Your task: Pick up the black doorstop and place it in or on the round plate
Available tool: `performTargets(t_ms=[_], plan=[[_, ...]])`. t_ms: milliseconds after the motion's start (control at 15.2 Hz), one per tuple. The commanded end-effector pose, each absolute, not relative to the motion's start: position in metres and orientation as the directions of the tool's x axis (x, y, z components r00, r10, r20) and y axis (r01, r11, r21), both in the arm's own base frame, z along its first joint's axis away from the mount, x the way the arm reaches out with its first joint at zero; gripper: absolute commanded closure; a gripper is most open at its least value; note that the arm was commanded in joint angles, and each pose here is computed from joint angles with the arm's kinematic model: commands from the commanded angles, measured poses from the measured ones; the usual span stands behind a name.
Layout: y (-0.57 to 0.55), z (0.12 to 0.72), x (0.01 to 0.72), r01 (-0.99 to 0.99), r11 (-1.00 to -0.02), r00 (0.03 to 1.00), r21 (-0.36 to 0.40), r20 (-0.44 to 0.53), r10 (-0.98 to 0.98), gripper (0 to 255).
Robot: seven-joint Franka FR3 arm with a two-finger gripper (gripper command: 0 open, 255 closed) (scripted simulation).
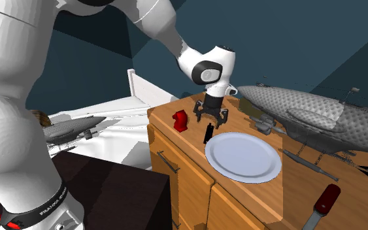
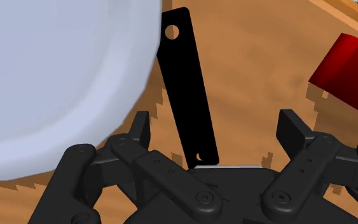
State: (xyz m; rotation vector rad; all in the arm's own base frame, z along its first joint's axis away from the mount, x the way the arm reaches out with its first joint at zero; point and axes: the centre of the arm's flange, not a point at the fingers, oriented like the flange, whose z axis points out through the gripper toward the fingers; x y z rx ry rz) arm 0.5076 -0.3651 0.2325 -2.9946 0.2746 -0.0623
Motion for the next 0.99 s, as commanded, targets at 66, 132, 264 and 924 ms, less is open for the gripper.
performTargets(t_ms=[66, 132, 264, 924], plan=[[-0.37, 0.218, 0.513, -0.179, -0.974, 0.982, -0.138, 0.032, -0.185, 0], [-0.369, 0.213, 0.513, -0.179, -0.974, 0.982, -0.138, 0.032, -0.185, 0], [-0.368, 0.203, 0.514, -0.179, -0.974, 0.982, -0.138, 0.032, -0.185, 0], [-0.366, 0.189, 0.514, -0.179, -0.974, 0.982, -0.138, 0.032, -0.185, 0]])
